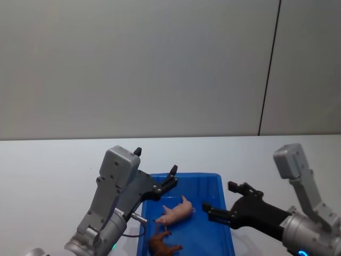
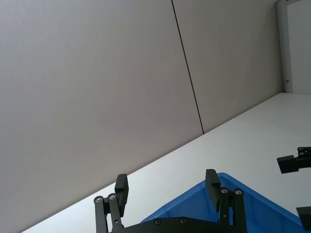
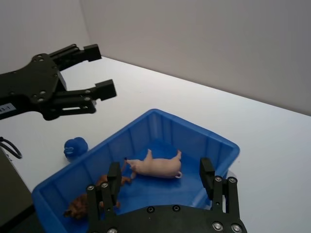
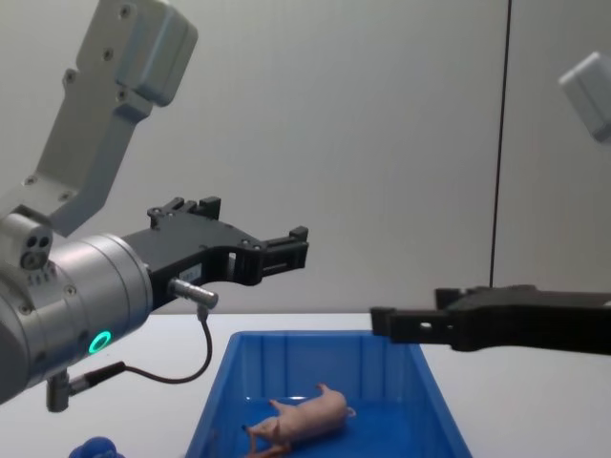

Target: Pick up the two dolls from the table and place them into the box.

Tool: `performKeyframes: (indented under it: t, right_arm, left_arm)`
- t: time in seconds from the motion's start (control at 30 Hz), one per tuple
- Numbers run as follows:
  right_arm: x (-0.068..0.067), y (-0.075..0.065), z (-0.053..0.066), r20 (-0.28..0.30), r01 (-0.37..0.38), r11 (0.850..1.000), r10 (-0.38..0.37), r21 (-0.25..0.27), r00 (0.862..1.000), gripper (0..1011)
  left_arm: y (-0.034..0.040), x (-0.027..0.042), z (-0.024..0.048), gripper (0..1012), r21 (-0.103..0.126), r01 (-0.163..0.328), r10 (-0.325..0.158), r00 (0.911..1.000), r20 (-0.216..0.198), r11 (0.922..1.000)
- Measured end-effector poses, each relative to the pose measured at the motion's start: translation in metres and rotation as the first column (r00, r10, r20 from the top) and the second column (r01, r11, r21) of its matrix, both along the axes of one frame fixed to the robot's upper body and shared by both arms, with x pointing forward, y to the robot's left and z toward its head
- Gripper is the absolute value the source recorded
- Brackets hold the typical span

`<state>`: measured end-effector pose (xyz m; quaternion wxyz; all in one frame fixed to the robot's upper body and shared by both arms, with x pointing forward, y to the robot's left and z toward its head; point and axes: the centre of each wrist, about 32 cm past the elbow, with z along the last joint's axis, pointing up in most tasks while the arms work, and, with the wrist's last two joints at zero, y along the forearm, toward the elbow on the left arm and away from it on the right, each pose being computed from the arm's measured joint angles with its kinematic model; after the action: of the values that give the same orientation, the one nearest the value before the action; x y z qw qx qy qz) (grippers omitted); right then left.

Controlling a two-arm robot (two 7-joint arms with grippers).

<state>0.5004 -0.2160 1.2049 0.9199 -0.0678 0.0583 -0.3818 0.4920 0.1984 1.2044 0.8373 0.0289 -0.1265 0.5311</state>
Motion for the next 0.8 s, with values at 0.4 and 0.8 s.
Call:
performKeyframes:
  t: [0.4,0.8]
  right_arm:
    - [-0.007,-0.038,-0.009,0.018,0.083,0.996,-0.083,-0.028,0.996,1001]
    - [-0.015,-0.063,-0.014,0.033,0.135,0.990,-0.134,-0.048,0.990,1001]
  left_arm:
    - [0.0000,0.0000,0.0000,1002,0.000,0.000,0.000,1.0000,0.000,1.0000]
    - [0.0014,-0.0015,-0.0003,1002,0.014,-0.004,0.004,1.0000,-0.005,0.9999]
